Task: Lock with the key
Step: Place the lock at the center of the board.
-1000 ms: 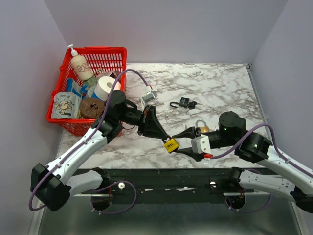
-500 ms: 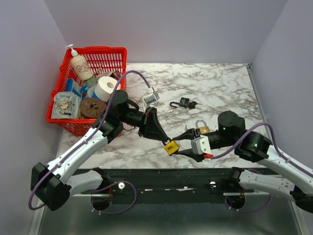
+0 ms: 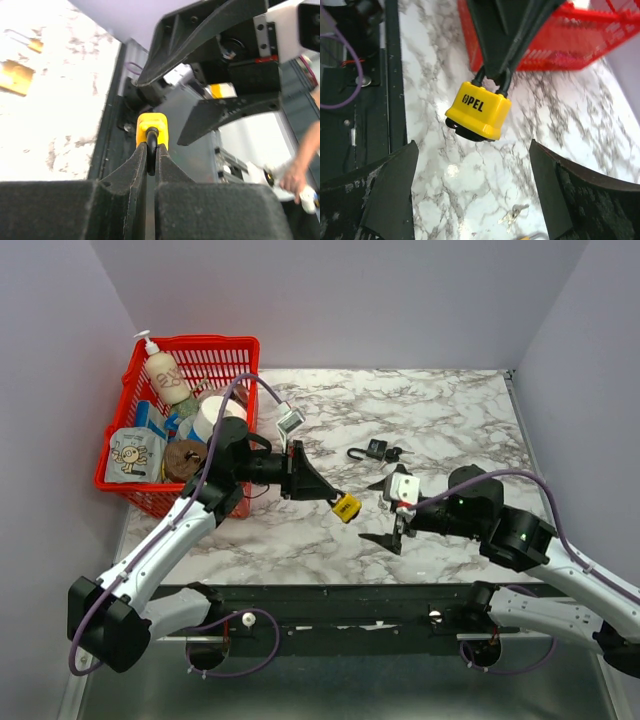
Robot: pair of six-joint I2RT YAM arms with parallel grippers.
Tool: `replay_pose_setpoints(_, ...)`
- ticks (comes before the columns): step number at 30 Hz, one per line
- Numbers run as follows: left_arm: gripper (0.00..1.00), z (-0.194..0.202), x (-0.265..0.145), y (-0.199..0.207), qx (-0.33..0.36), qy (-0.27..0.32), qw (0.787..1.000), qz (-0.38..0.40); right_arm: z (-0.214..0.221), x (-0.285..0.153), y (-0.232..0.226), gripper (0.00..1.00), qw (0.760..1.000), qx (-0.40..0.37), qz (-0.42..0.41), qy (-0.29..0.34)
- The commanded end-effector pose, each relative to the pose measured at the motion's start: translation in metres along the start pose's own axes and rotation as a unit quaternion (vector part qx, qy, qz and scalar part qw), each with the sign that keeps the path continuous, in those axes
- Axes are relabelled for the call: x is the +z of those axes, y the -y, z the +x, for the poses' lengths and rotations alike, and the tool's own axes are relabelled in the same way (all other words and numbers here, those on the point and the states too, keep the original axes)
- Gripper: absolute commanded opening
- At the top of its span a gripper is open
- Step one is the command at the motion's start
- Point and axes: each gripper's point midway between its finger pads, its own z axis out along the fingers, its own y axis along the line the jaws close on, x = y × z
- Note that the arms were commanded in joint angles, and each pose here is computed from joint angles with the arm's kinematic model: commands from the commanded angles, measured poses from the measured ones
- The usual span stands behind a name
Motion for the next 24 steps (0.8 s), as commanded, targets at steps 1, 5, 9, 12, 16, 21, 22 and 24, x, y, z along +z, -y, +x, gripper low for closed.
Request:
replay_pose_setpoints(1, 0.0, -0.017, 0.001, -0.044, -0.039, 0.051, 0.992, -0.113, 0.027, -0.004, 0.041, 1.0, 0.987, 0.092, 0.127, -0.046)
replay_pose_setpoints(5, 0.0, -0.032, 0.003, -0.061, -0.077, 0.089, 0.98, -0.16, 0.032, 0.006, 0.049, 1.0, 0.984, 0.102, 0.13, -0.067)
replay_pose_setpoints(9, 0.0, -0.038, 0.001, -0.081, -0.11, 0.106, 0.964, -0.216, 0.028, 0.019, 0.047, 1.0, 0.985, 0.111, 0.103, -0.076)
replay_pose_setpoints(12, 0.0, -0.036, 0.005, -0.085, -0.137, 0.105, 0.962, -0.212, 0.034, 0.03, 0.049, 1.0, 0.985, 0.11, 0.096, -0.09)
replay_pose_setpoints(16, 0.0, -0.03, 0.008, -0.085, -0.151, 0.1, 0.962, -0.203, 0.036, 0.043, 0.052, 0.98, 0.985, 0.106, 0.09, -0.099)
replay_pose_setpoints(21, 0.0, -0.027, 0.009, -0.084, -0.158, 0.097, 0.963, -0.195, 0.046, 0.055, 0.059, 0.93, 0.985, 0.091, 0.091, -0.119)
replay_pose_setpoints(22, 0.0, -0.026, 0.01, -0.084, -0.159, 0.097, 0.963, -0.193, 0.048, 0.056, 0.061, 0.91, 0.984, 0.088, 0.096, -0.124)
replay_pose_setpoints(24, 0.0, -0.025, 0.011, -0.082, -0.16, 0.095, 0.964, -0.188, 0.055, 0.061, 0.062, 0.87, 0.983, 0.084, 0.093, -0.135)
